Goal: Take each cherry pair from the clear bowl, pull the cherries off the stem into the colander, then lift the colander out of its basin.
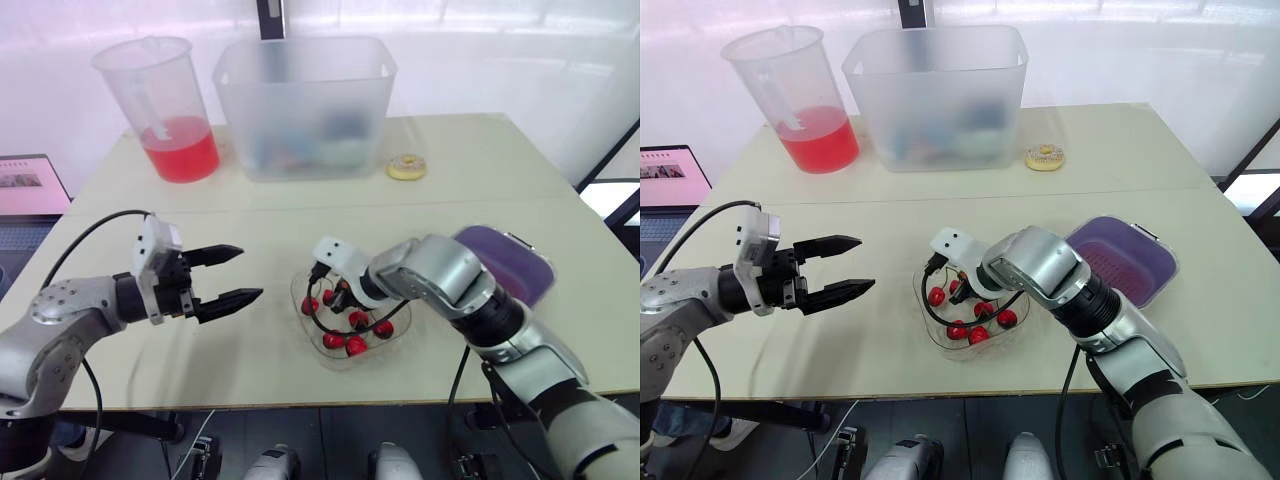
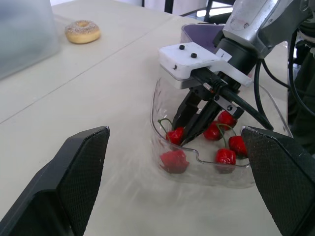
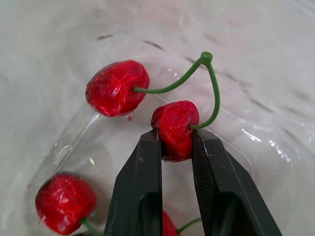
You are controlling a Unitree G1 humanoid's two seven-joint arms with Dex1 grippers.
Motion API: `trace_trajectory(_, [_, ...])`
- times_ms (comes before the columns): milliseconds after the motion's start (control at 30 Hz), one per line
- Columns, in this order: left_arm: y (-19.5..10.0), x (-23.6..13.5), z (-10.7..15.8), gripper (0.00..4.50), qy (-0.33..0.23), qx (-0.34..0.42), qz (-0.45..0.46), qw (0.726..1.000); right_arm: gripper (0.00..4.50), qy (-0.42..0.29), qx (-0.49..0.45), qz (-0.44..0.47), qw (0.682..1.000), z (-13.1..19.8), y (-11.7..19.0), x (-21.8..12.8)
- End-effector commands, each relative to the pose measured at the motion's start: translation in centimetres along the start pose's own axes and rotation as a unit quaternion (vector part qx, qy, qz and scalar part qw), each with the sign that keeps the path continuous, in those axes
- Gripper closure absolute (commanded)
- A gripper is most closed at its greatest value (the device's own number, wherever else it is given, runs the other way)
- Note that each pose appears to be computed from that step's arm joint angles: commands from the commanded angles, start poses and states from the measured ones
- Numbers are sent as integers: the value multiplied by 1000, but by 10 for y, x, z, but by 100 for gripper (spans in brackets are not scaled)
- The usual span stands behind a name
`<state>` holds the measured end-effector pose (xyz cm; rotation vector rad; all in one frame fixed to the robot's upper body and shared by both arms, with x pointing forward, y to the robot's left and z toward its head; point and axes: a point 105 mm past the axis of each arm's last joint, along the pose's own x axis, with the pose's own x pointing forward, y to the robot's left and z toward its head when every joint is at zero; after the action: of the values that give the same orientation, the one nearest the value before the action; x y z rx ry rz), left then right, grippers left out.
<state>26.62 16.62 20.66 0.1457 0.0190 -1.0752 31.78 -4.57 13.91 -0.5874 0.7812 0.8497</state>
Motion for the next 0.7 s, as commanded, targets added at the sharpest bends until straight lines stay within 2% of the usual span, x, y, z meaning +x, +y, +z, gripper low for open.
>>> trace_trajectory(33, [1, 0, 12, 0, -19, 15, -2, 1000, 383, -54, -52, 13, 997, 24, 3, -38])
trace_trajectory(133, [4, 1, 19, 0, -35, 6, 3, 999, 383, -83, -115, 45, 989, 27, 13, -66])
trace_trajectory(200, [15, 2, 16, 0, -25, -20, 33, 999, 383, -146, -181, 69, 970, 34, 19, -86])
trace_trajectory(300, [28, 5, 18, 0, -18, -6, 62, 998, 383, -219, -262, 90, 936, 39, 20, -112])
trace_trajectory(400, [35, 9, 31, 0, -52, 2, 71, 996, 383, -245, -287, 39, 925, 45, -6, -127])
trace_trajectory(567, [48, 20, 51, 0, -99, -19, 94, 990, 383, -256, -348, -12, 902, 57, -23, -134])
trace_trajectory(633, [49, 25, 58, 0, -110, -35, 87, 989, 383, -252, -352, -18, 901, 59, -27, -133])
trace_trajectory(700, [36, 32, 74, 0, -139, -63, 21, 988, 383, -231, -312, -18, 922, 54, -35, -127])
